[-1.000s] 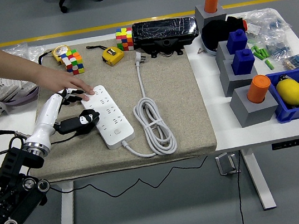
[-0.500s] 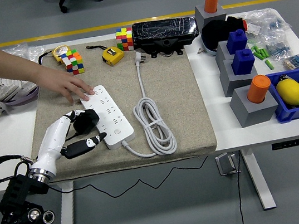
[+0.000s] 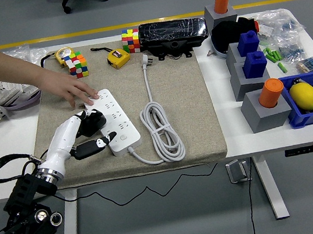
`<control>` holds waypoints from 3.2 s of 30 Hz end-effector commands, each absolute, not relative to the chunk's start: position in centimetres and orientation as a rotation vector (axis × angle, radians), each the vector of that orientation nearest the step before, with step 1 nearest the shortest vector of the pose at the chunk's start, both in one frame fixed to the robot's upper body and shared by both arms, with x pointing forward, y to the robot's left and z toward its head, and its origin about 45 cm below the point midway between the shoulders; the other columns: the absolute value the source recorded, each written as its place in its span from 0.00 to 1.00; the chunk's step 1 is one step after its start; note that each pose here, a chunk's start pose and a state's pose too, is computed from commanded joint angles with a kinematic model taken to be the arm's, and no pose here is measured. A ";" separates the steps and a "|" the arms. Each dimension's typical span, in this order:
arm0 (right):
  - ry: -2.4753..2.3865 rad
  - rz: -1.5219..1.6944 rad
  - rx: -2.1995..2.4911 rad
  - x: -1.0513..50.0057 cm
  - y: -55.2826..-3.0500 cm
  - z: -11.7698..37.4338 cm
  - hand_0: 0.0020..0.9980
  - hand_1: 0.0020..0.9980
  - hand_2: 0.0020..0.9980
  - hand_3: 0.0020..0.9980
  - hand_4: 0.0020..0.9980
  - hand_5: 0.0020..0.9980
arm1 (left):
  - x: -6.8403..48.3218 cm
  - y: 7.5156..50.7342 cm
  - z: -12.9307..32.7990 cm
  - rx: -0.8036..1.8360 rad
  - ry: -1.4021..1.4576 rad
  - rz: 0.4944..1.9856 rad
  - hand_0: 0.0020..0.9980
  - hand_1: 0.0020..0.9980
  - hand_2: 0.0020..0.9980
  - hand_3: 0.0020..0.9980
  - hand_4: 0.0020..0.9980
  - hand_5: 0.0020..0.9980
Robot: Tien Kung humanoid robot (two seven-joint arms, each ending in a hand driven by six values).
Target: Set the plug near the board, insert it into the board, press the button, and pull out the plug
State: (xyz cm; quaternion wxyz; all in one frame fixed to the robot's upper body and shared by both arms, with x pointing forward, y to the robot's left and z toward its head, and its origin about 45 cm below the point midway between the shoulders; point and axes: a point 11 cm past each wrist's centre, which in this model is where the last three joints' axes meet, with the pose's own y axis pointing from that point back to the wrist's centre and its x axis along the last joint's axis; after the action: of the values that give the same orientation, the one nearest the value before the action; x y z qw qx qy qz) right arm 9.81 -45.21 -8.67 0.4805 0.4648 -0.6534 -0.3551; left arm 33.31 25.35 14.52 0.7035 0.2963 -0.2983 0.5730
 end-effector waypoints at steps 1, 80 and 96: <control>-1.594 -0.866 1.134 9.8 -45.2 -8.7 0.65 0.65 0.64 0.57 1.00 0.57 | 33.4 25.2 14.6 0.655 -0.665 1.271 0.75 0.76 0.72 0.70 0.88 0.51; -1.580 -0.852 1.140 9.8 -45.4 -8.6 0.65 0.65 0.64 0.57 1.00 0.57 | 31.3 21.6 13.9 1.072 -0.509 0.862 0.06 0.07 0.13 0.86 0.93 0.55; -1.588 -0.863 1.137 9.7 -45.1 -8.7 0.65 0.65 0.64 0.57 0.99 0.57 | 33.3 21.9 18.7 0.492 -0.538 1.225 0.14 0.10 0.20 0.59 0.85 0.46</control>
State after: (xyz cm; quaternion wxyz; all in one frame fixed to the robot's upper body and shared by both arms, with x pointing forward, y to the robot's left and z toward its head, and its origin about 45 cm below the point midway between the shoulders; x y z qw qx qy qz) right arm 9.74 -45.13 -8.72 0.4824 0.4664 -0.6514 -0.3542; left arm 33.26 21.87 18.75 0.7565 0.2255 -0.2468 0.5621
